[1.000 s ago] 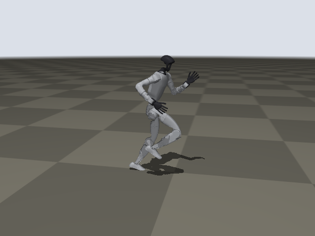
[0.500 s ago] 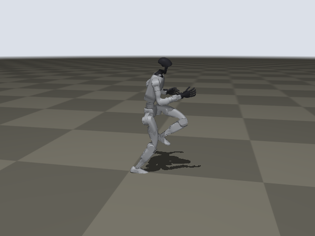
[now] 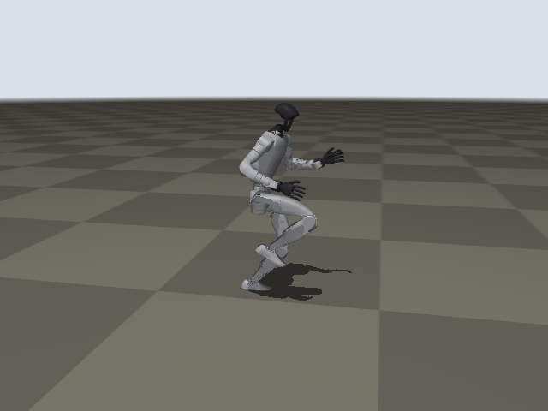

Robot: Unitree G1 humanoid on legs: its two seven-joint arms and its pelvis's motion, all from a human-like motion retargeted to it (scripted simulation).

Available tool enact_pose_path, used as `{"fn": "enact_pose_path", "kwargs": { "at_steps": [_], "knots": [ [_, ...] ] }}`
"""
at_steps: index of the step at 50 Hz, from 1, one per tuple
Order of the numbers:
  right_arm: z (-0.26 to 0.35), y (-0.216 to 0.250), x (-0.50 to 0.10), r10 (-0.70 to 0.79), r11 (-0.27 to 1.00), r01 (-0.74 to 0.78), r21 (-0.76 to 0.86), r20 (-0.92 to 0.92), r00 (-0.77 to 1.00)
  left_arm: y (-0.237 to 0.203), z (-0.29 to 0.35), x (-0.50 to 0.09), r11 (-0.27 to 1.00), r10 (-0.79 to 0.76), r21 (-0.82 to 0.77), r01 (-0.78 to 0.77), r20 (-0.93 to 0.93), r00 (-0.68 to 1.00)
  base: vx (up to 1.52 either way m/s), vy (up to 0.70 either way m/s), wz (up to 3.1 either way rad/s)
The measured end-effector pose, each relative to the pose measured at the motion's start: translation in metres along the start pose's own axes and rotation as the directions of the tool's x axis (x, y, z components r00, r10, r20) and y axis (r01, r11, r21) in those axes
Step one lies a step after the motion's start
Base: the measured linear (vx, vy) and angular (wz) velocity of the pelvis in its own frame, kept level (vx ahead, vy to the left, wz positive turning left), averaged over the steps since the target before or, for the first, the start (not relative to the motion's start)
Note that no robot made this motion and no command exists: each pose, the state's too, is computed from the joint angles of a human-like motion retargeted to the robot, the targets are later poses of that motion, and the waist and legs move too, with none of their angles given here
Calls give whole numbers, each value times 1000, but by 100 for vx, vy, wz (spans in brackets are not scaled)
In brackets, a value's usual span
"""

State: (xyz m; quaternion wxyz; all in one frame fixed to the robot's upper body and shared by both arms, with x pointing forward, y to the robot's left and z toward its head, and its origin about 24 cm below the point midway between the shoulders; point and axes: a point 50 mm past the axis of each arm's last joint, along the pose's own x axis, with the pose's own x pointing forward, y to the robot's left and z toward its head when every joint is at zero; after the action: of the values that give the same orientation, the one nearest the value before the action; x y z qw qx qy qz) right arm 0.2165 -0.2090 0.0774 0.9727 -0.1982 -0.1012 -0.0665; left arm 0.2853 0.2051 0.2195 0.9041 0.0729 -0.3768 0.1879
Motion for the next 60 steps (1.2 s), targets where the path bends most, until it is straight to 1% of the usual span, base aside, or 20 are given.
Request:
{"fn": "enact_pose_path", "kwargs": {
  "at_steps": [4, 8, 10, 15, 18, 20, 22, 25, 27, 30, 33, 35, 38, 41, 45, 48, 50, 53, 57, 60],
  "knots": [
    [-14, -62, -50, 109, 985, -134, -113, -204, 973, -52, 37, 12, 970, -28, -238, 56, 121, 992, 104, 8, 52],
    [-28, -99, -124, 226, 935, -339, -102, -565, 794, -85, 43, -19, 881, -259, -385, 276, 96, 961, 116, -10, 65],
    [-32, -110, -134, 226, 911, -390, -130, -636, 738, -93, 53, -23, 841, -303, -430, 329, 130, 944, 121, -19, 90],
    [-70, -127, -148, 174, 885, -442, -145, -777, 605, -97, 58, -25, 748, -303, -591, 302, 102, 948, 113, -24, 96],
    [-84, -118, -140, 144, 913, -385, -138, -773, 618, -81, 49, -33, 749, -270, -621, 231, 32, 962, 93, -25, -16],
    [-86, -108, -118, 118, 942, -304, -143, -706, 698, -59, 42, -39, 772, -213, -616, 155, -21, 977, 77, -21, -68],
    [-88, -88, -62, 105, 941, -268, -206, -574, 812, -19, 31, -52, 832, -99, -553, 28, -100, 990, 62, -19, -89],
    [-57, -27, 61, 64, 907, -163, -389, -255, 965, 55, 7, -100, 924, 109, -318, -211, -311, 944, 58, -14, -132],
    [23, 20, 123, 41, 971, -29, -236, 45, 998, 96, -3, -138, 954, 182, -133, -269, -459, 870, 73, -6, -174],
    [178, 56, 141, 34, 994, -85, 73, 525, 850, 130, -3, -172, 988, 140, 40, -146, -615, 776, 91, 3, -110],
    [286, 52, 99, -18, 982, -151, 117, 842, 539, 141, -14, -190, 997, 41, 77, 25, -738, 673, 105, 9, 12],
    [319, 51, 64, -46, 966, -219, 137, 924, 380, 147, -28, -208, 996, 32, 74, 49, -817, 575, 112, 15, 28],
    [331, 61, 31, -138, 900, -356, 252, 939, 315, 156, -44, -244, 993, 108, 77, -93, -912, 395, 115, 23, 1],
    [321, 76, 28, -126, 871, -402, 282, 919, 373, 160, -48, -273, 982, 163, 128, -142, -947, 276, 115, 27, -9],
    [270, 91, 33, 23, 853, -460, 245, 864, 503, 149, -71, -281, 989, 139, 149, 20, -952, 272, 113, 29, -1],
    [226, 103, 32, 175, 820, -530, 216, 787, 591, 129, -76, -269, 982, 84, 139, 128, -928, 362, 99, 33, -24],
    [200, 109, 32, 247, 823, -534, 191, 727, 641, 109, -77, -242, 983, 39, 120, 138, -873, 486, 81, 30, 4],
    [155, 106, 38, 214, 925, -360, 123, 613, 761, 37, -75, -169, 995, -72, 2, 98, -660, 748, 64, 16, 80],
    [76, 45, 30, 85, 970, -153, 186, 331, 940, -73, -14, -49, 970, -173, -200, 138, -164, 971, 75, 6, 131],
    [50, -17, -5, 86, 987, -110, 119, 193, 977, -89, 38, -1, 958, -117, -252, 137, 92, 989, 104, 9, 60]
  ]
}}
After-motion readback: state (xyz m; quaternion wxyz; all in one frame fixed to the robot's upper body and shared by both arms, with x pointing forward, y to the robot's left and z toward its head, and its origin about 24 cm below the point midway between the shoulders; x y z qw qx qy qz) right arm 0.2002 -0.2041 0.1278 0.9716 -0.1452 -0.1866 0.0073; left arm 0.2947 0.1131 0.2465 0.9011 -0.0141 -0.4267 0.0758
